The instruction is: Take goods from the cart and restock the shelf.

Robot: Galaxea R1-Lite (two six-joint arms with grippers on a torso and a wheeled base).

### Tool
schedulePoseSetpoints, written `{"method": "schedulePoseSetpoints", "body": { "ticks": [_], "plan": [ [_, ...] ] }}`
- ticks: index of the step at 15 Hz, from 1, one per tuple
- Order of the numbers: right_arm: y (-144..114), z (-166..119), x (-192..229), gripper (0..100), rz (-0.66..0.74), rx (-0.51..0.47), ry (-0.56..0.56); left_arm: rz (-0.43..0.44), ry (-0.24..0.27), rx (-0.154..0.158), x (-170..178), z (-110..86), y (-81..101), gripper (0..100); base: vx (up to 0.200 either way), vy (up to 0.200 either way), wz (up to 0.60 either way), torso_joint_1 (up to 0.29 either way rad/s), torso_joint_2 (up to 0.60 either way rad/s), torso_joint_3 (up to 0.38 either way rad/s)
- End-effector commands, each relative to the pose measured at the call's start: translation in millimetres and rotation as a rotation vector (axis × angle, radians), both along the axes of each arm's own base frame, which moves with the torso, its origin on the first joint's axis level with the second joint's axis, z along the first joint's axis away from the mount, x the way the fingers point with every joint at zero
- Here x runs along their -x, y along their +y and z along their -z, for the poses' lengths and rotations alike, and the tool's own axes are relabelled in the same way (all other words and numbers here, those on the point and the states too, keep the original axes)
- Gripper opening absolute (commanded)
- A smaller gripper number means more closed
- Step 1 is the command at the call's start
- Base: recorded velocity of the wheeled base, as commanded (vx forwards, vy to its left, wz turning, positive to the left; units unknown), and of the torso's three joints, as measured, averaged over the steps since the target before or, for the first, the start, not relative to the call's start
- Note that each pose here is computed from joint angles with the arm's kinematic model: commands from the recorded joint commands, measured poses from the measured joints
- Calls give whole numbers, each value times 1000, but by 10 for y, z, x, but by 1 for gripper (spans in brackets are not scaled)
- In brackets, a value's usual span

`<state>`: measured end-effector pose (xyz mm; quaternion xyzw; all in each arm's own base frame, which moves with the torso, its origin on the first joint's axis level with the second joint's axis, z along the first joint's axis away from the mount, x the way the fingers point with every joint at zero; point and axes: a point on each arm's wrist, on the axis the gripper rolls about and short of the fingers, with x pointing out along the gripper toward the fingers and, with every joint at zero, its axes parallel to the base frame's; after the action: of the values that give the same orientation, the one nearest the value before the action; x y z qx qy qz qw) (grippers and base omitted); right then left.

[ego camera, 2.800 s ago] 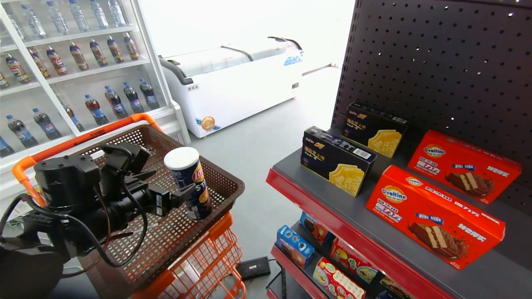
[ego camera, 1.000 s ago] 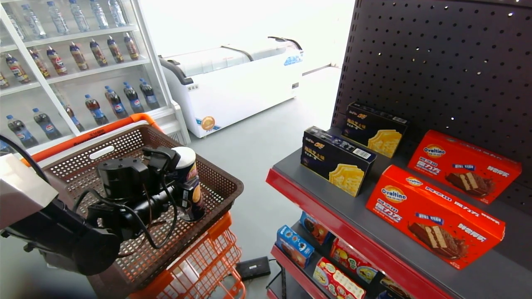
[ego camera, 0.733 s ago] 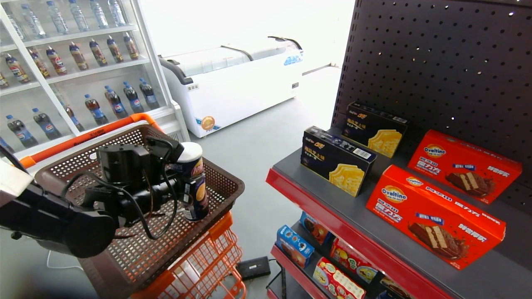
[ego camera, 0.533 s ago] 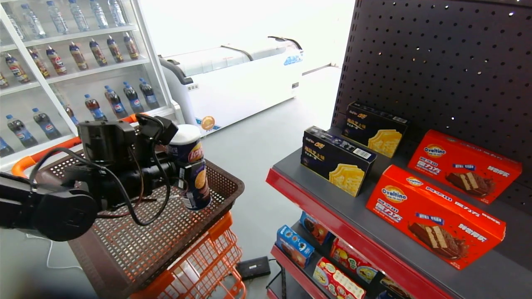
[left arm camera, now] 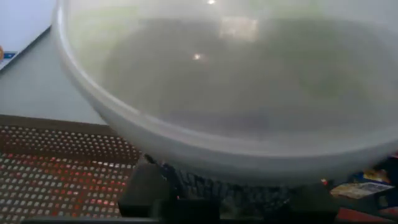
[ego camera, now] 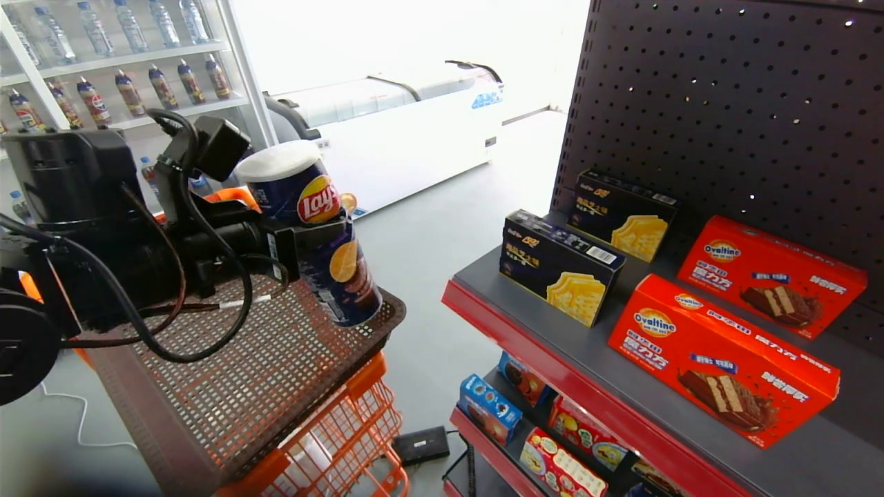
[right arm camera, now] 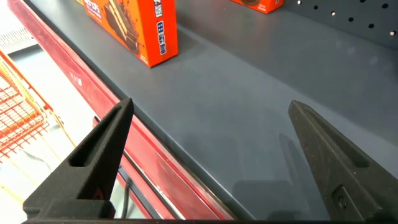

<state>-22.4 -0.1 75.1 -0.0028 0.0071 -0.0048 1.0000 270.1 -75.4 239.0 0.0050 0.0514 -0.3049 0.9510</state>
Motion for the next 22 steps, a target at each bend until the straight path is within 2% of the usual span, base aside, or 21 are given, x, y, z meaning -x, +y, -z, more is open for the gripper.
{"method": "schedulePoseSetpoints", "body": {
  "ticks": [1,2,4,6,7,9,11,12,13,16,19,22],
  "plan": [
    [0,0,-1,100,0,1,1,112,-18,21,238,-50,-89,0,0,0,0,0,0,0],
    [0,0,-1,100,0,1,1,152,-8,11,279,4,-123,0,0,0,0,0,0,0],
    [0,0,-1,100,0,1,1,172,-23,-2,326,-1,-134,0,0,0,0,0,0,0],
    [0,0,-1,100,0,1,1,268,-48,7,426,-75,-154,0,0,0,0,0,0,0],
    [0,0,-1,100,0,1,1,311,-59,10,483,-102,-230,0,0,0,0,0,0,0],
    [0,0,-1,100,0,2,1,369,-42,3,645,-137,-307,0,0,0,0,0,0,0],
    [0,0,-1,100,0,2,1,408,0,-68,769,-105,-329,0,0,0,0,0,0,0],
    [0,0,-1,100,0,2,1,412,-1,-81,783,-103,-326,0,0,0,0,0,0,0],
    [0,0,-1,100,-2,2,1,429,11,-123,853,-90,-314,0,0,0,0,0,0,0],
    [1,0,-1,100,-3,2,1,445,-11,-117,919,-157,-316,0,0,0,0,0,0,0],
    [1,0,-1,100,-3,2,1,449,1,-120,943,-151,-308,0,0,0,0,0,0,0],
    [1,0,-1,100,-3,2,1,461,-9,-118,972,-171,-320,0,0,0,0,0,0,0]
  ]
}}
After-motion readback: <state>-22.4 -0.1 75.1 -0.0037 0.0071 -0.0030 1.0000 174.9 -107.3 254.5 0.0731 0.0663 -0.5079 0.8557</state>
